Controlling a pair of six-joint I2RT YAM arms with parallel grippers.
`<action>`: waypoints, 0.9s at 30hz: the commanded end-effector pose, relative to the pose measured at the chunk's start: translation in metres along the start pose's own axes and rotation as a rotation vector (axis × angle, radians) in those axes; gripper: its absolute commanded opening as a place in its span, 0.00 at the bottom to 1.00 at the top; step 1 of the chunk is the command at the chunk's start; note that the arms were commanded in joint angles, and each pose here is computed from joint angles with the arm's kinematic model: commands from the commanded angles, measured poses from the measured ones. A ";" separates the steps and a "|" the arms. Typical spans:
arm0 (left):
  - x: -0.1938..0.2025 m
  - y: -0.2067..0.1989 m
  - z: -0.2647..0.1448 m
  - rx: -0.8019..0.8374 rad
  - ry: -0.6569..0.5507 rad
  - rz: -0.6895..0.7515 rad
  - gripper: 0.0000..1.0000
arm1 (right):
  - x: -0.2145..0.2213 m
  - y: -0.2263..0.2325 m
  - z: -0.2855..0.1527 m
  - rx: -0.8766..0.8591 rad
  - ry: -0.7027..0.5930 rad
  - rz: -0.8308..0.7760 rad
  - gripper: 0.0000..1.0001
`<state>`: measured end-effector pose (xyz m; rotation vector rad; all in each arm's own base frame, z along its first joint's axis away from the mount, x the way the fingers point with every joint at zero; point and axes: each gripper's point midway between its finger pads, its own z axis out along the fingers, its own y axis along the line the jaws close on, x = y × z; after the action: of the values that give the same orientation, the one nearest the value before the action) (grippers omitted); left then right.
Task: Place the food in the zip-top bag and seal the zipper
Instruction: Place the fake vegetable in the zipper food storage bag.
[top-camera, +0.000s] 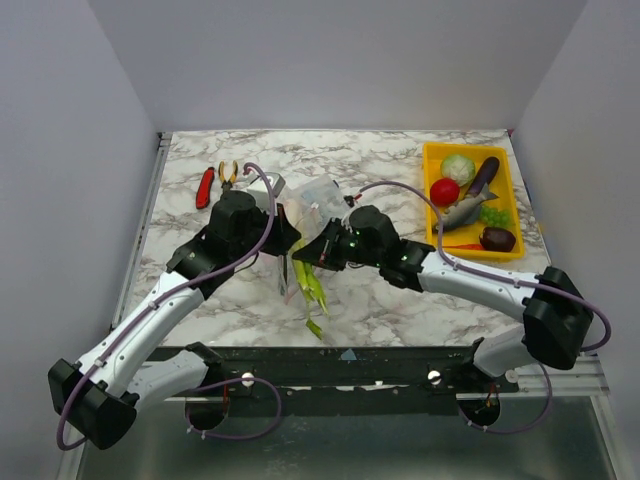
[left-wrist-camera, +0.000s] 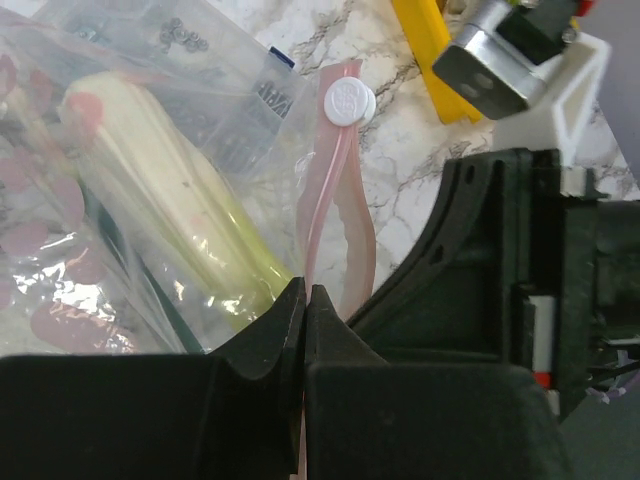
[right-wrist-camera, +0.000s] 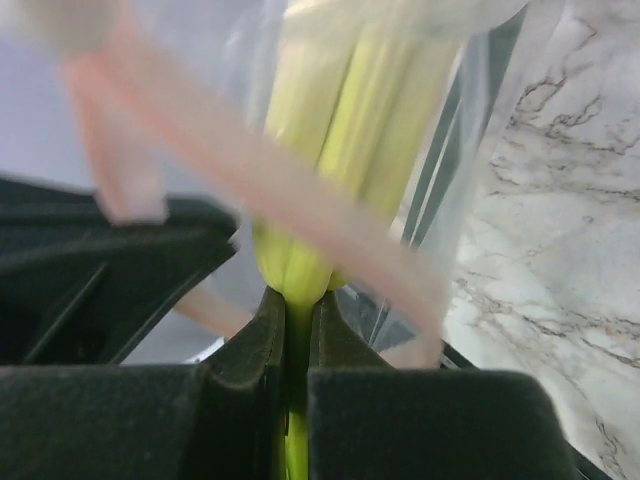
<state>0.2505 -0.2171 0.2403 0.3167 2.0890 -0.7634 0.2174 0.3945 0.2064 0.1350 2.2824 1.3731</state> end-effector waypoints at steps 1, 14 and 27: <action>-0.008 -0.008 -0.010 0.043 -0.052 0.025 0.00 | -0.016 0.022 0.013 -0.088 0.019 0.120 0.00; -0.013 -0.011 -0.017 0.045 -0.072 0.021 0.00 | -0.053 0.017 0.065 -0.027 -0.097 0.108 0.15; -0.019 0.001 -0.024 -0.036 -0.105 -0.004 0.00 | -0.037 -0.010 0.039 0.171 0.025 -0.112 0.64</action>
<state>0.2521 -0.2001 0.2575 0.2599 2.0209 -0.7093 0.2798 0.4255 0.1776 0.1763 2.3666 1.2192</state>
